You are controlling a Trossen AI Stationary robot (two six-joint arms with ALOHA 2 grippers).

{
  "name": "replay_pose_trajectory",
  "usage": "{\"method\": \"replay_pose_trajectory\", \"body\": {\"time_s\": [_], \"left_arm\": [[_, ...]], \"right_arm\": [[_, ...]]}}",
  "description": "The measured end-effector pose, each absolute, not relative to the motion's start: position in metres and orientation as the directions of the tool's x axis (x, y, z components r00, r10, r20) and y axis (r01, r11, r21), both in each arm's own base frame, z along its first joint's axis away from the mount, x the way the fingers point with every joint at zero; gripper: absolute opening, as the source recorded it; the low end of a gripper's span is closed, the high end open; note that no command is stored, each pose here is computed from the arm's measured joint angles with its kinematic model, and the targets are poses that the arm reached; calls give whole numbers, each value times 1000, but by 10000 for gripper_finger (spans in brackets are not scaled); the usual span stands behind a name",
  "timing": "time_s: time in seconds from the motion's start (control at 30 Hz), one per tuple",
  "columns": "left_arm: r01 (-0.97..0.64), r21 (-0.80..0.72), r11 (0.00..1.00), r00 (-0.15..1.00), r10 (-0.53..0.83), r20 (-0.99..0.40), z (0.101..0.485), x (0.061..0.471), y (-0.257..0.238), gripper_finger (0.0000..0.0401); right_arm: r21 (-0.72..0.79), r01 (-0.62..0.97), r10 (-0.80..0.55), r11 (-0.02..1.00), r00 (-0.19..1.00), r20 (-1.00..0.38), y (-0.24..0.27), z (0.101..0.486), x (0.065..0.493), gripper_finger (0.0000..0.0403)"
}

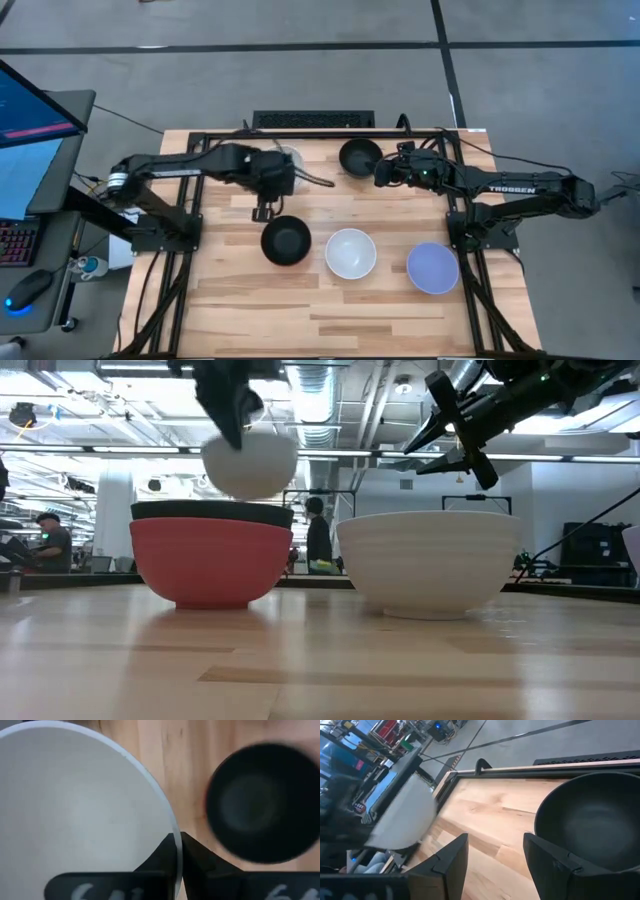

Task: Nest bowls inside each other
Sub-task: Stack the top white bowl on the left black bowl

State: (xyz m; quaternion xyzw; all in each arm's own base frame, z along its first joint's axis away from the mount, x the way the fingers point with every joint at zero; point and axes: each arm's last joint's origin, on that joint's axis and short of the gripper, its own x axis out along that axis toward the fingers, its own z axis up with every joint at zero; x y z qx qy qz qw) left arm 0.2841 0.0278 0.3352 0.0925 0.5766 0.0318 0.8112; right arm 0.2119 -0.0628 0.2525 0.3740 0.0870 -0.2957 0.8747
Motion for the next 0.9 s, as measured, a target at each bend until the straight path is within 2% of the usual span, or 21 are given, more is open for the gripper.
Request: {"method": "replay_pose_trajectory", "body": {"time_s": [0.23,0.4,0.67,0.9], "left_arm": [[-21,131,991,394,129,-910,344,275,-19,0],[-61,102,993,340,117,-933,318,279,-44,0],[-122,5,992,398,54,-916,298,296,-77,0],[-146,-5,989,328,44,-944,272,305,-104,0]], "right_arm": [[590,583,-451,559,811,-374,-63,253,212,214],[593,565,-422,573,824,-377,-62,252,212,214],[591,555,-362,585,831,-422,-60,248,211,214],[562,572,-341,598,816,-467,-58,244,210,214]]}}
